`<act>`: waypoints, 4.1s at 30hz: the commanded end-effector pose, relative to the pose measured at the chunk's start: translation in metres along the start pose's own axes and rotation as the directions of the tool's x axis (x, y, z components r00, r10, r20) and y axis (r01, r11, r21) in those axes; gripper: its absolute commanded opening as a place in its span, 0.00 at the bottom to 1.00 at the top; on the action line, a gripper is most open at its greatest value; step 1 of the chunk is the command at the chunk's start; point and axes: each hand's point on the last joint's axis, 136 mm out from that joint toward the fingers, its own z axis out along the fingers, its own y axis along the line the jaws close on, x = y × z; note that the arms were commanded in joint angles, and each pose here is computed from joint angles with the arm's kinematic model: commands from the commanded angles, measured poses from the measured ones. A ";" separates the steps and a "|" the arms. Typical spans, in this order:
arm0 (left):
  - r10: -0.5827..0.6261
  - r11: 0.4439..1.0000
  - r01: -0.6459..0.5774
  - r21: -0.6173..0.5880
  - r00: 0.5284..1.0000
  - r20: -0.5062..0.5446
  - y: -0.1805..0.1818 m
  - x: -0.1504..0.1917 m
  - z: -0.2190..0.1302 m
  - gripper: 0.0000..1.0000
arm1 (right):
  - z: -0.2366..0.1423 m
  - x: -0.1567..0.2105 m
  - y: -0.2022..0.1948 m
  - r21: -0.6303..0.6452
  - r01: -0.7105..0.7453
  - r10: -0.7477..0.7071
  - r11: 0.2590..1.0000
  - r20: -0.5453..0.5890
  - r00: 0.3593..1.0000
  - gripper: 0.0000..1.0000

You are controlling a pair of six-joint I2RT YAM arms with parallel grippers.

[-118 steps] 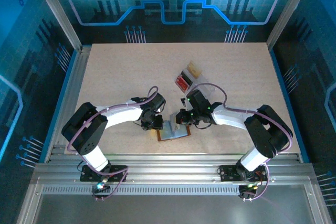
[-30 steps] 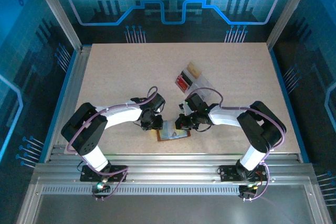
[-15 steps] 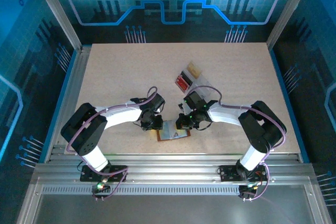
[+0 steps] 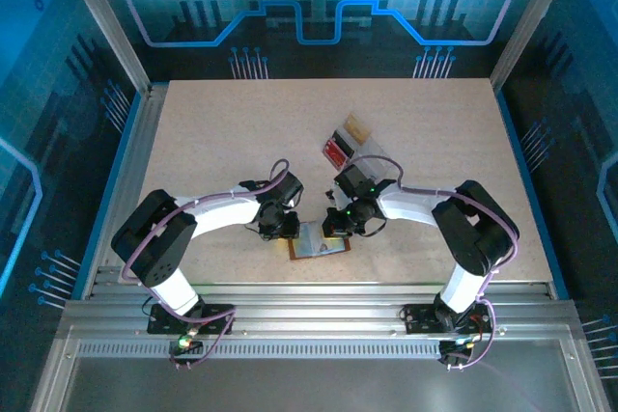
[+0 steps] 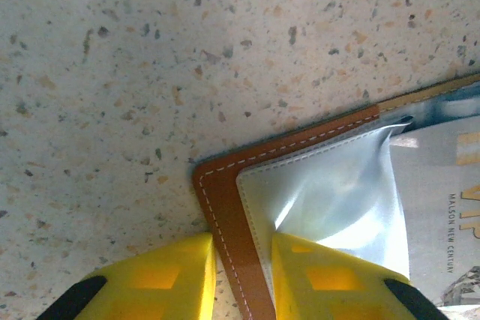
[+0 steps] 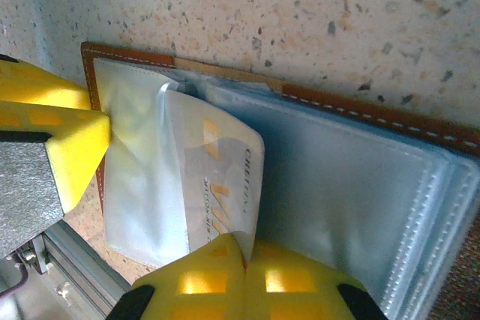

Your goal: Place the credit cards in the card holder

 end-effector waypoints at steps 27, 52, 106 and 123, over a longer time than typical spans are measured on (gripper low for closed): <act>-0.011 1.000 0.009 -0.016 0.996 -0.093 0.013 0.026 0.031 0.25 | 0.000 0.047 -0.041 0.162 0.011 0.016 0.987 -0.167 0.986 0.00; -0.011 1.000 0.009 -0.017 0.995 -0.102 0.014 0.028 0.033 0.25 | 0.009 0.007 -0.027 0.159 0.020 -0.004 0.987 -0.101 0.995 0.00; -0.016 1.000 0.017 0.007 0.994 -0.110 0.009 0.028 0.037 0.24 | 0.035 0.010 0.014 0.154 0.050 -0.051 0.987 0.001 0.999 0.02; -0.017 1.000 0.018 0.011 0.994 -0.109 0.008 0.029 0.036 0.25 | 0.007 0.004 0.021 0.128 0.095 -0.096 0.987 0.008 0.995 0.36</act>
